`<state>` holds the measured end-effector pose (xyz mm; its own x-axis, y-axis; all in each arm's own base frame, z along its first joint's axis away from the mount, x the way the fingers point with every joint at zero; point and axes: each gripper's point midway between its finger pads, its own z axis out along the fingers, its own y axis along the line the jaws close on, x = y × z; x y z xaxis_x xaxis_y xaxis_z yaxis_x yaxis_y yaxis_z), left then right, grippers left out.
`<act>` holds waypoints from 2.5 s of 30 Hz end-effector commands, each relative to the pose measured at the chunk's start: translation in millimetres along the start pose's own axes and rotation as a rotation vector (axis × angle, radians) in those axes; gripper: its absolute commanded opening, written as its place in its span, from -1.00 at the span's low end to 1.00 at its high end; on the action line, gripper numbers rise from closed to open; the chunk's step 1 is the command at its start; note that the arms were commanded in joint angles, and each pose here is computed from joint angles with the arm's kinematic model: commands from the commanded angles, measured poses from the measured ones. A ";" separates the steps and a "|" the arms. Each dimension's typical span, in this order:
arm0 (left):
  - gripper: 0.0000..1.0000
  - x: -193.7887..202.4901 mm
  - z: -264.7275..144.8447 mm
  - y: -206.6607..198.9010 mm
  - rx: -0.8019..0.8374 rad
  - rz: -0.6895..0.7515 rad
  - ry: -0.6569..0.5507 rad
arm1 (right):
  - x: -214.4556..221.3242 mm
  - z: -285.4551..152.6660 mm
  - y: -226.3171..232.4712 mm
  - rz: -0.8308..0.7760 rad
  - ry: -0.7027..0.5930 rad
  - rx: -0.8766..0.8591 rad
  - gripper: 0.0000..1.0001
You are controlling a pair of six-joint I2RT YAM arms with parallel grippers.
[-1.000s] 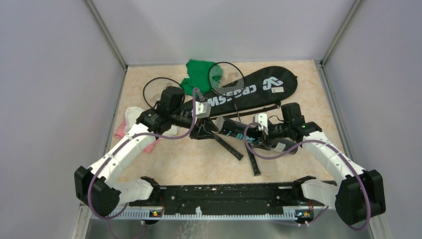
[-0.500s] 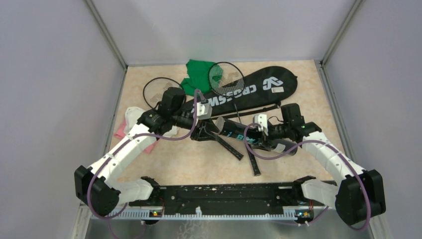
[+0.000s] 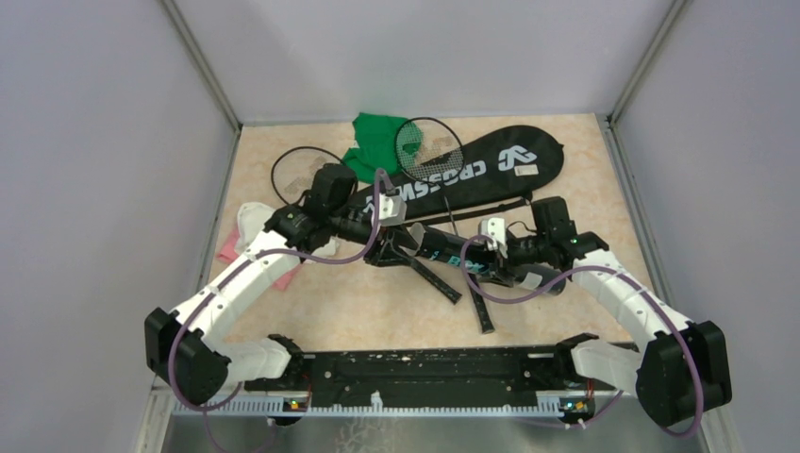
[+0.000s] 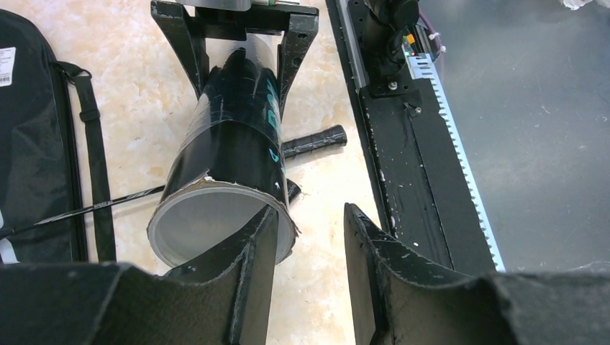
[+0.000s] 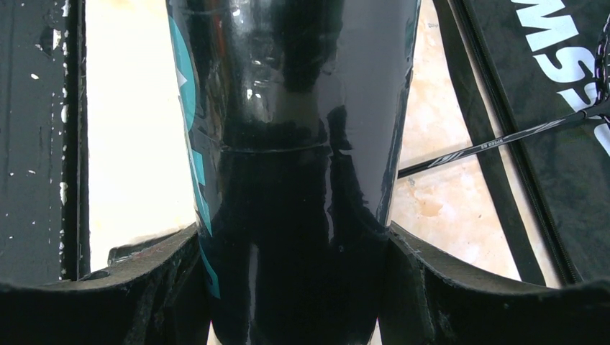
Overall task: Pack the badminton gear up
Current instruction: Close the lid on the shuttle tube.
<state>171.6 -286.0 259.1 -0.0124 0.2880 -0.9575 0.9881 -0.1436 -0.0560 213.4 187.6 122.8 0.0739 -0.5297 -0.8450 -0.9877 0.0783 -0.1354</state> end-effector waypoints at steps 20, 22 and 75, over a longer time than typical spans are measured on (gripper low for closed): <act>0.10 -1.3 10.3 5.3 0.046 0.132 0.008 | -26.0 2.5 1.2 -0.077 -0.084 -0.020 -0.32; 0.15 -1.0 10.2 5.0 0.044 0.143 0.004 | -26.8 2.3 1.2 -0.079 -0.086 -0.019 -0.32; 0.56 -22.3 -73.2 55.4 -0.338 0.195 0.008 | -28.5 -7.3 -28.9 0.020 -0.050 0.122 -0.33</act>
<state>224.5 -241.8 267.2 0.0919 0.2968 -0.9505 0.9918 0.0581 0.1141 220.7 189.4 126.6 0.0079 -0.5210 -0.8535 -0.9819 0.1576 -0.1053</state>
